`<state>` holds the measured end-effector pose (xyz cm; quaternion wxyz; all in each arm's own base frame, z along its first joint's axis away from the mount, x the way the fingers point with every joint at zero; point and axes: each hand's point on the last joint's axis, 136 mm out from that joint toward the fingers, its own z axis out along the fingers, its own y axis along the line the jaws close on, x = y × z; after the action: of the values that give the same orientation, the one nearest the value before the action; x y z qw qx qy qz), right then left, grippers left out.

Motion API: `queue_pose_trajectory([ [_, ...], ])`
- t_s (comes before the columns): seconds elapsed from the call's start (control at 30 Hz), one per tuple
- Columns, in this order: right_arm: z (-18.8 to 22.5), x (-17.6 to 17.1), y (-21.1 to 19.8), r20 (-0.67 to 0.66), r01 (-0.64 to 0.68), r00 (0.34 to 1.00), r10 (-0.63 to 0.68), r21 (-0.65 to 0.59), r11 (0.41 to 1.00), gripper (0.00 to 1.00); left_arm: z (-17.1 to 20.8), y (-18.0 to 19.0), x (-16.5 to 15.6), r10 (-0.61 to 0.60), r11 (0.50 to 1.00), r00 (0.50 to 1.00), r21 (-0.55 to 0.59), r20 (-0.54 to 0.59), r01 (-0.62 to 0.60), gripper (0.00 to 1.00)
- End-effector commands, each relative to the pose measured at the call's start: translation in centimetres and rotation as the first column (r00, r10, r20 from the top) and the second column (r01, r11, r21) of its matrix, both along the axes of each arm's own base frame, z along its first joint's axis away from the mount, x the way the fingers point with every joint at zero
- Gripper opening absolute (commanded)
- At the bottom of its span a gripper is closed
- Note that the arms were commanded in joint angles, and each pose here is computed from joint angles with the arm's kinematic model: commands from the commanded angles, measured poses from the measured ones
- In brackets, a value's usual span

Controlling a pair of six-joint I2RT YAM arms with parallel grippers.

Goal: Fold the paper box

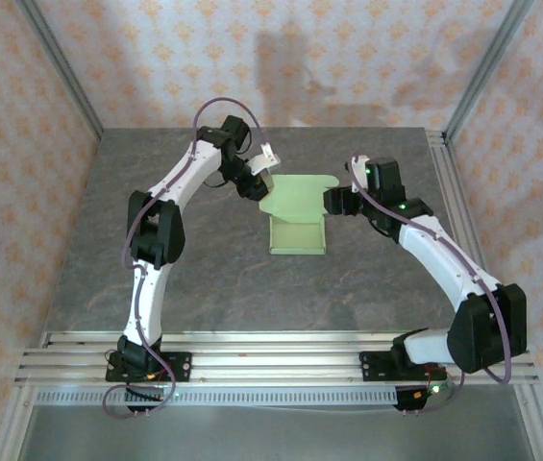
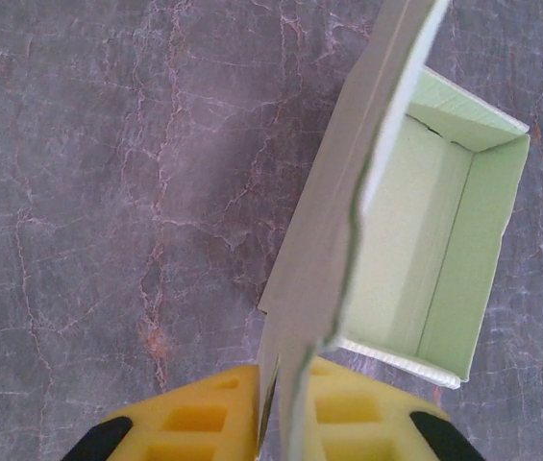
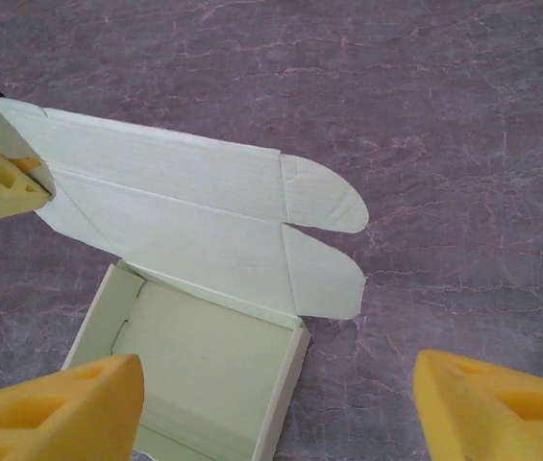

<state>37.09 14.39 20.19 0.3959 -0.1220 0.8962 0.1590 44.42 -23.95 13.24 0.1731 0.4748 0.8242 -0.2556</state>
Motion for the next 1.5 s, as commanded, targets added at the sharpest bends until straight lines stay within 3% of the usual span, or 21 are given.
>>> queue_pose_trajectory([
  [0.0, 1.4, 1.1, -0.2, 0.041, 0.003, 0.999, -0.003, -0.016, 1.000, 0.74, 1.9, -0.1, -0.5, -0.018, 1.000, 1.000, -0.008, 0.023, 0.018, 0.11],
  [0.13, 1.0, 2.0, -0.6, 0.044, -0.025, 0.999, 0.028, -0.081, 0.996, 0.74, 1.8, 0.0, -1.0, -0.035, 0.999, 0.999, 0.000, 0.015, 0.035, 0.01],
  [0.3, 0.3, 3.0, -0.7, -0.001, -0.183, 0.983, 0.184, -0.113, 0.977, 0.75, 1.8, 0.2, -1.3, -0.058, 0.998, 0.998, 0.008, 0.017, 0.057, 0.00],
  [0.47, -1.8, 2.0, 0.2, -0.113, -0.451, 0.892, 0.438, -0.155, 0.879, 0.76, 2.0, 0.1, -2.0, -0.090, 0.996, 0.996, -0.002, 0.012, 0.090, 0.00],
  [0.6, -3.3, 2.3, -0.2, -0.212, -0.538, 0.838, 0.503, -0.172, 0.825, 0.70, 1.9, 0.1, -2.4, -0.112, 0.994, 0.994, -0.004, 0.006, 0.112, 0.00],
  [0.77, -4.8, 2.4, 0.1, -0.337, -0.612, 0.766, 0.547, -0.120, 0.782, 0.56, 1.9, 0.1, -2.4, -0.113, 0.994, 0.994, -0.007, 0.003, 0.113, 0.00],
  [0.87, -5.2, 2.3, 0.6, -0.356, -0.628, 0.744, 0.565, -0.085, 0.774, 0.43, 1.9, 0.0, -2.1, -0.109, 0.994, 0.994, -0.006, 0.009, 0.109, 0.00],
  [0.97, -5.4, 2.0, 1.0, -0.358, -0.645, 0.725, 0.588, -0.053, 0.763, 0.37, 2.0, 0.0, -2.0, -0.104, 0.995, 0.995, -0.008, 0.007, 0.104, 0.00],
  [1.1, -5.8, 1.8, 1.0, -0.372, -0.648, 0.717, 0.590, -0.043, 0.760, 0.30, 1.9, 0.0, -2.0, -0.102, 0.995, 0.995, -0.005, 0.001, 0.102, 0.00],
  [1.33, -6.0, 1.9, 1.0, -0.386, -0.644, 0.714, 0.584, -0.034, 0.764, 0.02, 1.8, -0.1, -2.0, -0.095, 0.995, 0.995, -0.011, -0.012, 0.094, 0.00],
  [1.47, -5.5, 2.3, 0.8, -0.376, -0.613, 0.745, 0.551, -0.062, 0.787, 0.00, 2.1, -0.2, -1.7, -0.059, 0.998, 0.998, -0.018, -0.015, 0.058, 0.00],
])
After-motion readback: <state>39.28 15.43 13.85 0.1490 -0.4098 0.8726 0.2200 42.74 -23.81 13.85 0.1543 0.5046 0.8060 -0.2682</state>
